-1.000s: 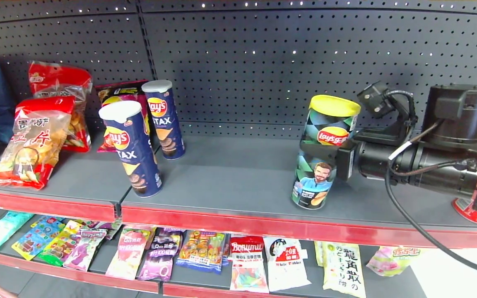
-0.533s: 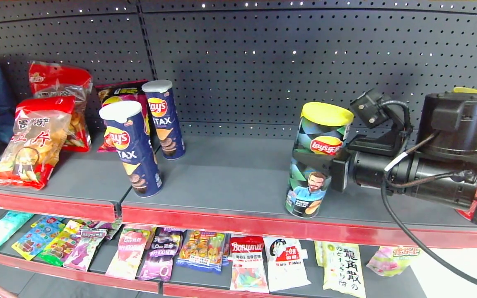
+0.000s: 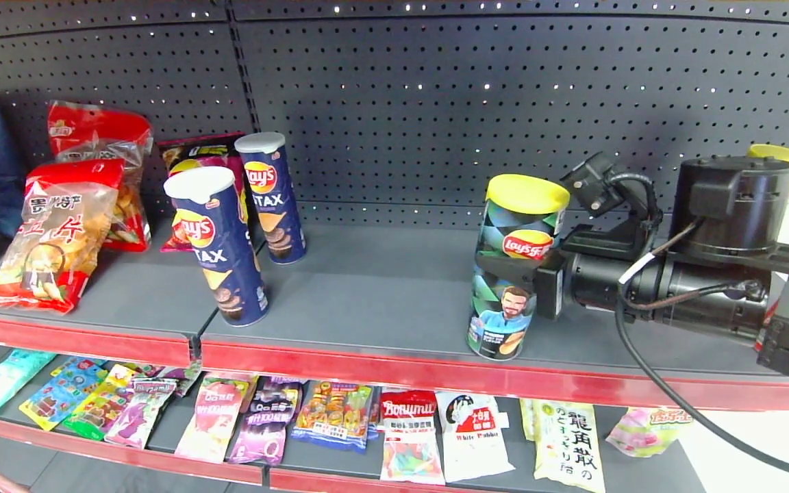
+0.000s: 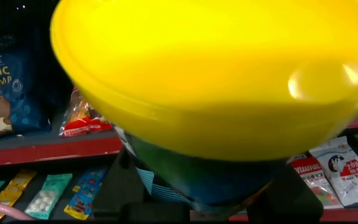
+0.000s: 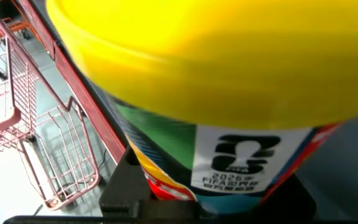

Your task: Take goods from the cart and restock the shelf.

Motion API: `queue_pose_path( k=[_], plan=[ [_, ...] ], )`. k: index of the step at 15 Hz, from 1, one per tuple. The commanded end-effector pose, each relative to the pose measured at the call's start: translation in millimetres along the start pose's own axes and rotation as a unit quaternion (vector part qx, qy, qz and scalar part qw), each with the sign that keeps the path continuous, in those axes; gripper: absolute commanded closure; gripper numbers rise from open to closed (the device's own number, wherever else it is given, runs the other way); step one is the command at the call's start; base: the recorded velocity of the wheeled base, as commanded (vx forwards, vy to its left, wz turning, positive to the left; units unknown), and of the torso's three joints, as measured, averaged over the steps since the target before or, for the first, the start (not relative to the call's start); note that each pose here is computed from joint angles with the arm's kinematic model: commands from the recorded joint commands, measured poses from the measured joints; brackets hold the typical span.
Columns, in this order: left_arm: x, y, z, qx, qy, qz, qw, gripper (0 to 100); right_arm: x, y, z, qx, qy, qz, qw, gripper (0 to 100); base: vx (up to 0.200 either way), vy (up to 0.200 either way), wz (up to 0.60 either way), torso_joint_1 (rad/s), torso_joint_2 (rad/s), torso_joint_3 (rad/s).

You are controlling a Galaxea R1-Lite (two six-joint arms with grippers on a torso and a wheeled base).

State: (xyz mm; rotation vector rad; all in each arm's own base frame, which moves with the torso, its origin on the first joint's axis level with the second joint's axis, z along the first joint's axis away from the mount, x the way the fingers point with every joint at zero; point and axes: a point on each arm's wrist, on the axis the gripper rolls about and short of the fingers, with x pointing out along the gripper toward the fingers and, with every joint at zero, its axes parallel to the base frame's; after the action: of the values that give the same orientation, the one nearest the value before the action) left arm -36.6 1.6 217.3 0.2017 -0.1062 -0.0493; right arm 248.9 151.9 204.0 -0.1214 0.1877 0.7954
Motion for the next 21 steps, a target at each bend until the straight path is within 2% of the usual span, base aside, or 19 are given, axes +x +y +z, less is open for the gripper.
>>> queue_pose_path(
  k=[1,13,17,21],
  plan=[
    [0,0.1,0.6,0.000,-0.001,0.000,1.0000,100,3,0,-3,-0.001,0.005,0.001,1.000,100,0.000,0.000,0.00,0.000,0.00,0.000],
    [-1,0.4,2.1,0.000,-0.005,0.001,1.0000,100,7,10,-7,-0.009,0.006,0.019,1.000,100,0.000,0.000,0.00,0.000,0.00,0.000],
    [-1,0.5,2.3,0.000,-0.006,0.001,1.0000,100,13,8,-10,-0.008,0.012,0.019,1.000,100,0.000,0.000,0.00,0.000,0.00,0.000],
    [-1,0.4,2.1,0.000,-0.005,0.001,1.0000,100,16,3,-3,-0.009,-0.001,0.011,1.000,100,0.000,0.000,0.00,0.000,0.00,0.000]
  ],
)
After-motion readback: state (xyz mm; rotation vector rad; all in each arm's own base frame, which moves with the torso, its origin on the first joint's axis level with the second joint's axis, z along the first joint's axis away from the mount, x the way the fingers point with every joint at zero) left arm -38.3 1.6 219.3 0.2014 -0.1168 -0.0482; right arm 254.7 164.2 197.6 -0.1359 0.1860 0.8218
